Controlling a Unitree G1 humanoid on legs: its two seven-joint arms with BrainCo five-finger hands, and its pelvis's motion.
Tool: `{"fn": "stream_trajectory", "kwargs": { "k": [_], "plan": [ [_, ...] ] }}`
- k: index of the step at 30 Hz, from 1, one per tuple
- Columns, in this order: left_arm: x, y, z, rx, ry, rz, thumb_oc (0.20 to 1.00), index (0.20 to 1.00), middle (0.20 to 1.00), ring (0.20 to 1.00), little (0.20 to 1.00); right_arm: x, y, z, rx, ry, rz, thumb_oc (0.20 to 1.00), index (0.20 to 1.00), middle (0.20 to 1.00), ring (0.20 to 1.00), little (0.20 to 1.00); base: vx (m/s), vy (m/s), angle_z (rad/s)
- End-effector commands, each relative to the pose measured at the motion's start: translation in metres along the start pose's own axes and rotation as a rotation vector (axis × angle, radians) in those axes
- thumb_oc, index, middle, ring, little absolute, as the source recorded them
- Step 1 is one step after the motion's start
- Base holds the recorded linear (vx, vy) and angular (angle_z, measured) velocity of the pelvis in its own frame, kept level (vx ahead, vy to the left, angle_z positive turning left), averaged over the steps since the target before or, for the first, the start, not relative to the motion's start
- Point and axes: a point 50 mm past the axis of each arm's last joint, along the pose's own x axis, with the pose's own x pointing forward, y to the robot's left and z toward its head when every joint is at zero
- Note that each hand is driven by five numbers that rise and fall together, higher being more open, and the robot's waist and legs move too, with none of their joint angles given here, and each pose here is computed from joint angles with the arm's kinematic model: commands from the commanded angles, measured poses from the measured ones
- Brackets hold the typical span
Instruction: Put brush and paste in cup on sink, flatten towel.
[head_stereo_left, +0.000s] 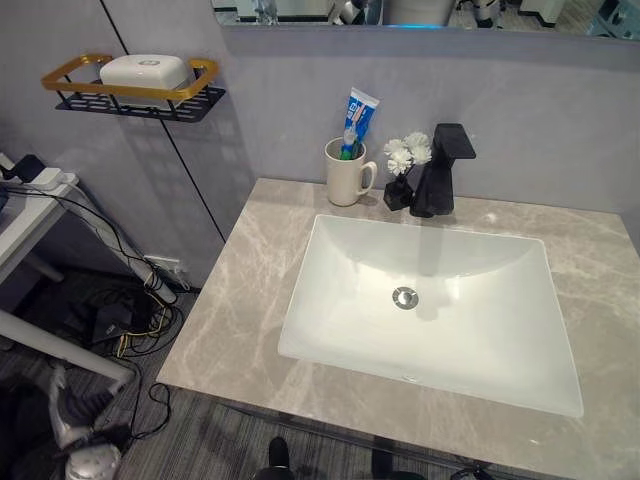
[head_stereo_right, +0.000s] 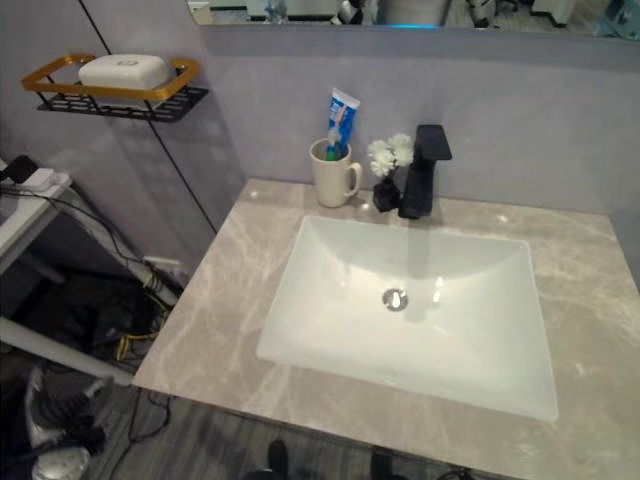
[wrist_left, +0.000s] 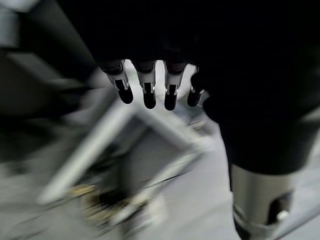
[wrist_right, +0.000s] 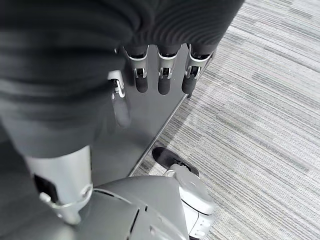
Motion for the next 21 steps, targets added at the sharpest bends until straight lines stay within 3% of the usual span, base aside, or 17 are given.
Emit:
{"fn": "stream_trajectory", "kwargs": {
  "k": [1,6,9,11,17,21],
  "plan": [
    [-0.003,-0.015,-0.007,0.026,0.028,-0.141,1.000,1.000,1.000,1.000,1.000,0.012,-0.034,0.062,0.046,-0.199,-0.107,1.000,1.000,1.000,1.000,1.000,-0.02,0.059,-0.49],
    [-0.036,-0.081,-0.047,0.136,0.203,-0.477,1.000,1.000,1.000,1.000,1.000,0.013,-0.033,0.065,0.036,-0.206,-0.078,1.000,1.000,1.000,1.000,1.000,-0.04,0.133,-0.75],
    [-0.049,-0.104,-0.049,0.250,0.182,-0.612,1.000,1.000,1.000,1.000,1.000,0.014,-0.033,0.067,0.077,-0.210,-0.095,1.000,1.000,1.000,1.000,1.000,-0.03,0.125,-0.78],
    [-0.057,-0.126,-0.042,0.436,0.100,-0.728,1.000,1.000,1.000,1.000,1.000,0.016,-0.027,0.074,0.127,-0.232,-0.100,1.000,1.000,1.000,1.000,1.000,-0.08,0.238,-0.90],
    [-0.058,-0.148,-0.020,0.658,-0.077,-0.808,1.000,1.000,1.000,1.000,1.000,0.016,-0.016,0.067,0.186,-0.208,-0.111,1.000,1.000,1.000,1.000,1.000,-0.10,0.134,-1.29],
    [-0.051,-0.152,-0.006,0.614,-0.094,-0.764,1.000,1.000,1.000,1.000,1.000,0.017,-0.007,0.061,0.205,-0.171,-0.118,1.000,1.000,1.000,1.000,1.000,-0.14,0.041,-1.12]
  ]
}}
